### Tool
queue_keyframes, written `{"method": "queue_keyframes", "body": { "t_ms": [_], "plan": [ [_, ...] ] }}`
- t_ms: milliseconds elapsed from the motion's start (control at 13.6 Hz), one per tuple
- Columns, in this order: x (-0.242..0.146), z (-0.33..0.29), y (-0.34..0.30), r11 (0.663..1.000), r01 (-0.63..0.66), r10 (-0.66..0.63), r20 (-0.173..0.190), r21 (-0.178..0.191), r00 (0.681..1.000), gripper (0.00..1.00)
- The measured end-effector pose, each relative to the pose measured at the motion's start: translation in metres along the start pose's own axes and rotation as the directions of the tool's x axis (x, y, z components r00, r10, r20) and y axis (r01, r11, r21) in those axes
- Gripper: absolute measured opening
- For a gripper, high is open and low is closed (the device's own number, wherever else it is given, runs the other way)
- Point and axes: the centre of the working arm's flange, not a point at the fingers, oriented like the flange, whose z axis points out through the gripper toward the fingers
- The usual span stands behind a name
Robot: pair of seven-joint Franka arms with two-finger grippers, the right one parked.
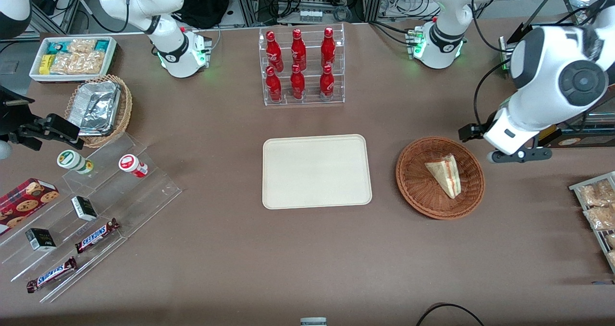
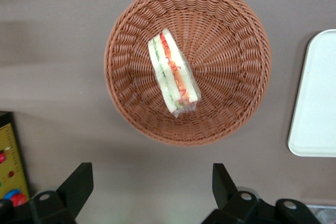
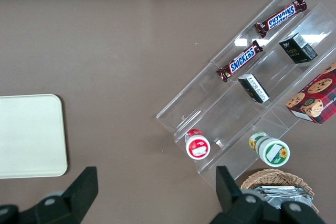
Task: Place sandwich from basket to tray
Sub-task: 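Move the left gripper over the wrapped sandwich in the wicker basket, then lower the left gripper and close it on the wrapped sandwich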
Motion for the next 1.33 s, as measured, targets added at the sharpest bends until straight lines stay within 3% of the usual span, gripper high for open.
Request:
{"method": "queue_keyframes", "body": {
  "t_ms": [443, 738, 1107, 1328],
  "plan": [
    [-0.003, 0.092, 0.004, 0.999, 0.035, -0.039, -0.117, -0.035, 0.992, 1.0],
    [0.001, 0.118, 0.006, 0.988, 0.145, -0.151, -0.114, -0.058, 0.982, 1.0],
    [0.007, 0.137, 0.023, 0.913, 0.396, -0.406, -0.098, -0.1, 0.909, 1.0],
    [0.008, 0.146, 0.025, 0.895, 0.435, -0.443, -0.082, -0.098, 0.893, 1.0]
  ]
}}
